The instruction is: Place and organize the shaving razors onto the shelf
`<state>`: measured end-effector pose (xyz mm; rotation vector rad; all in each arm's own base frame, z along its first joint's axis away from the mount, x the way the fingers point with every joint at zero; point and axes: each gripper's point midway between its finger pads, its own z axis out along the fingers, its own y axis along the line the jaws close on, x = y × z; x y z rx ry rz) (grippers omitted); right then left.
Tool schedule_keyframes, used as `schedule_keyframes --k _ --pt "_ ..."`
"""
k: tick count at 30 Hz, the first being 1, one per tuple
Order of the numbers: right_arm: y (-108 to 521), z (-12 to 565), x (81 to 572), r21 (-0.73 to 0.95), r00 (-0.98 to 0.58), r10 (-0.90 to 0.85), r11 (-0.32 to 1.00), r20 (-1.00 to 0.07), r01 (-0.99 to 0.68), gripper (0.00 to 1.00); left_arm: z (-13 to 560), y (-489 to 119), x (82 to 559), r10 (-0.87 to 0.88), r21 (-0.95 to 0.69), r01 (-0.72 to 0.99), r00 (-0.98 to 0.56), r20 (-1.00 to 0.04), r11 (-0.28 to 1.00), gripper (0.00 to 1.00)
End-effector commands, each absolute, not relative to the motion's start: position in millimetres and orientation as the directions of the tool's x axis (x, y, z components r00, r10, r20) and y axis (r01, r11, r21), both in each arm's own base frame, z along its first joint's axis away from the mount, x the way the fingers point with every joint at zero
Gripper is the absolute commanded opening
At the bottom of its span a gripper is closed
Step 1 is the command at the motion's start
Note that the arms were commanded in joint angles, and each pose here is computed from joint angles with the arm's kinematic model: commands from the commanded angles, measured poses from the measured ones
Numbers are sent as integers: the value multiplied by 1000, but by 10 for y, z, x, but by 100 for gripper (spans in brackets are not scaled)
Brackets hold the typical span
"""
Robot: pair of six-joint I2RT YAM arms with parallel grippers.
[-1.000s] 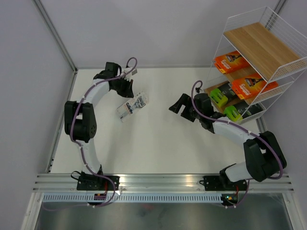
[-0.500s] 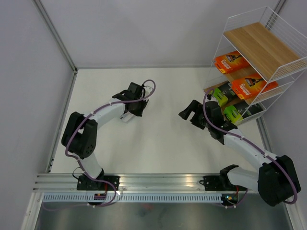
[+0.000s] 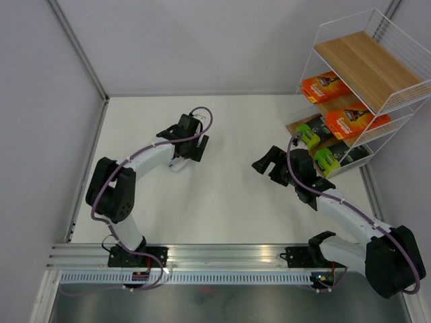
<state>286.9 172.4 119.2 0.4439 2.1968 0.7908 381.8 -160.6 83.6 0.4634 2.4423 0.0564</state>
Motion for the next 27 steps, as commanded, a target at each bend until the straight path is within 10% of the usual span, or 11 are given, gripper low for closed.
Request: schedule_keyframes --k 1,27 --pt "1748 1352 3008 676 -619 547 736 -564 35 98 884 -1655 4019 465 287 367 -663 -586 885 91" --pt "1668 1215 3070 623 -625 527 778 -575 82 98 113 -1450 4192 726 674 434 -649 -226 598 62"
